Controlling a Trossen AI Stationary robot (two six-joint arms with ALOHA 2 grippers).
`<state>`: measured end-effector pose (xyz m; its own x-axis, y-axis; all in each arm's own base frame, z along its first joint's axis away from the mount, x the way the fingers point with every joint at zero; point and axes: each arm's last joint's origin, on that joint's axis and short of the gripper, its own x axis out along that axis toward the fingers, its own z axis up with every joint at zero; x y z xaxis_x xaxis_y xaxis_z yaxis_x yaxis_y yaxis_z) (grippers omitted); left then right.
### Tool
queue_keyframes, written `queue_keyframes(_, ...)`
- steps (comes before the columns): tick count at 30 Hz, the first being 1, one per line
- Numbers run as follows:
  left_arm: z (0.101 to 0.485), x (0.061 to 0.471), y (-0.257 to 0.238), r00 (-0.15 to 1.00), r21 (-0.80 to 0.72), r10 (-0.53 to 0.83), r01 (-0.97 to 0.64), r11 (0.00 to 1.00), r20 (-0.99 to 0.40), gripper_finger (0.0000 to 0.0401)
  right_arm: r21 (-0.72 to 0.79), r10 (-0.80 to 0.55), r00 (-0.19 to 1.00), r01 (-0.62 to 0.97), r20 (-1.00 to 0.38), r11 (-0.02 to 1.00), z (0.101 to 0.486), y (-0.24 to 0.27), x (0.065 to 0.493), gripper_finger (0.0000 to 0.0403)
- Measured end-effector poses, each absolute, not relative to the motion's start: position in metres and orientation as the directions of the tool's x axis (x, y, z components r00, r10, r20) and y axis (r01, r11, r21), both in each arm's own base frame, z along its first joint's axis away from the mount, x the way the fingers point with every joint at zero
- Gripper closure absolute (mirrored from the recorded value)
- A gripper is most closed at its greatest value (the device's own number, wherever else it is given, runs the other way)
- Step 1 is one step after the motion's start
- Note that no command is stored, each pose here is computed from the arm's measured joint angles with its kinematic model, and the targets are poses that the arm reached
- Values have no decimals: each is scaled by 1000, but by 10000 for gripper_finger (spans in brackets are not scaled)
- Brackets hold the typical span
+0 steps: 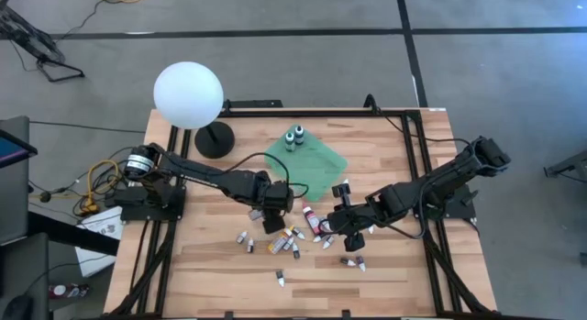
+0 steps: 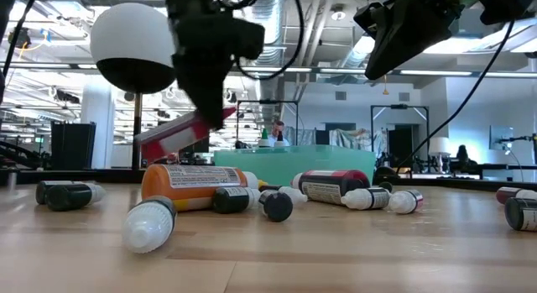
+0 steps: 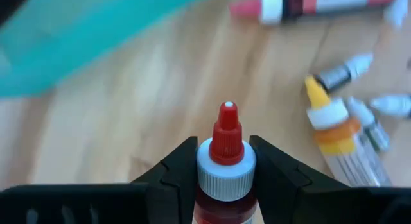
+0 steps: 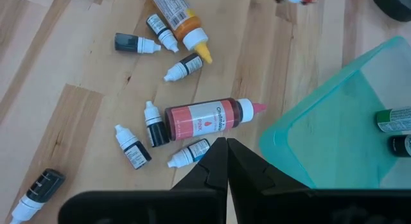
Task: Pick & Place food coloring
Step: Put the large red food coloring bottle into the green bin
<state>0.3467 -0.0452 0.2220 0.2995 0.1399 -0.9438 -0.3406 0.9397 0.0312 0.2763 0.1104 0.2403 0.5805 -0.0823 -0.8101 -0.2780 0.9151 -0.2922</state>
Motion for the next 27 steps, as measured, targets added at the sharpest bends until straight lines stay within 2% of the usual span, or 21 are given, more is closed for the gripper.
queue_keyframes(6, 240, 355, -42, 363, 134, 286, -390, 911, -887, 274, -292, -83, 579, -278, -811, 915, 240, 110, 276, 403)
queue_keyframes(13, 259, 357, -37, 416, 245, 455, -466, 850, -787, 289, -291, -90, 561, -279, -823, 915, 239, 110, 274, 403)
queue_keyframes(17, 269, 356, -34, 438, 291, 543, -520, 803, -716, 282, -287, -91, 559, -274, -824, 918, 239, 110, 274, 403)
queue_keyframes(21, 275, 358, -33, 459, 317, 621, -579, 751, -635, 273, -285, -92, 558, -271, -825, 919, 239, 110, 274, 403)
queue_keyframes(27, 282, 365, -33, 503, 304, 664, -620, 724, -554, 287, -275, -91, 555, -259, -827, 926, 239, 111, 273, 403)
